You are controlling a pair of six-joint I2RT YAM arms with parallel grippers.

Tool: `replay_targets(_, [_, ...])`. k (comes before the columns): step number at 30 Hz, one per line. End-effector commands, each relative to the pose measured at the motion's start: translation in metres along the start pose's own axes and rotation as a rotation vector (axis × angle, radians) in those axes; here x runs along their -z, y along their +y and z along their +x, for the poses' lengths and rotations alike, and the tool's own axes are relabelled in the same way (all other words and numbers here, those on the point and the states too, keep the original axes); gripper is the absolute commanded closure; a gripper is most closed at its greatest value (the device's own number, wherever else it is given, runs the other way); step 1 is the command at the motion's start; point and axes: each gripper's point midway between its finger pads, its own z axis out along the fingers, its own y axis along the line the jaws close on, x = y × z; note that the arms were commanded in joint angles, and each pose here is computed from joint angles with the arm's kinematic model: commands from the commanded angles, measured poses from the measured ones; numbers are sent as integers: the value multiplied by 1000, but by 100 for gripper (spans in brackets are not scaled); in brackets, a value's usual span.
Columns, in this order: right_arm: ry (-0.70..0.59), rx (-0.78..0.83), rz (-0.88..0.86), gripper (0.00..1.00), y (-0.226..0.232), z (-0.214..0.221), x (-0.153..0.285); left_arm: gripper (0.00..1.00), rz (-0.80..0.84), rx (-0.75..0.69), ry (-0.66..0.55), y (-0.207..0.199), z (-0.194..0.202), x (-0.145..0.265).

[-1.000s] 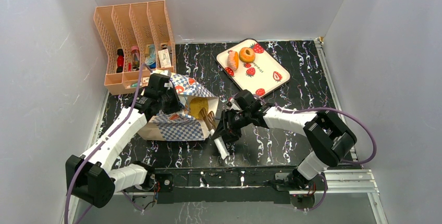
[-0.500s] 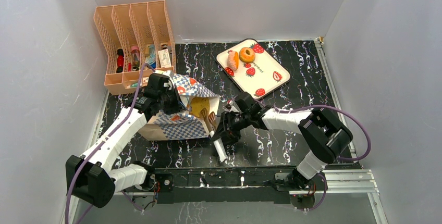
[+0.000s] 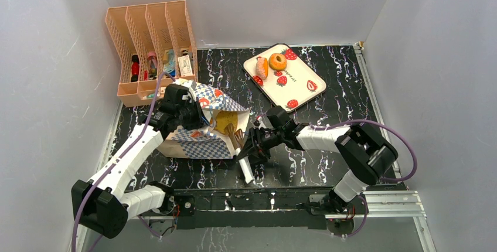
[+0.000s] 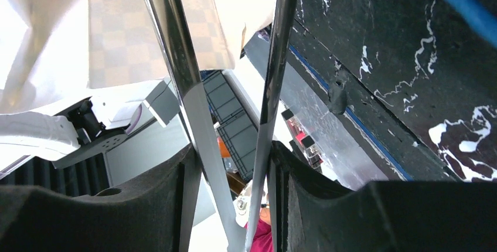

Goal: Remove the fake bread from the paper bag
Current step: Pick up the fake bread from the paper bag.

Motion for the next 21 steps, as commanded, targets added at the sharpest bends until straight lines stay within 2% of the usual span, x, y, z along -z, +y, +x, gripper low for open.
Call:
replay_targets(1, [56, 41, -70, 60, 14, 1, -3, 100, 76, -25, -20, -12, -2, 7])
replay_targets(17, [120, 9, -50, 60, -5, -20, -24, 100, 91, -42, -11, -17, -4, 11])
replay_targets(21, [134, 16, -54, 66, -2, -25, -27, 100, 86, -35, -10, -14, 0, 11])
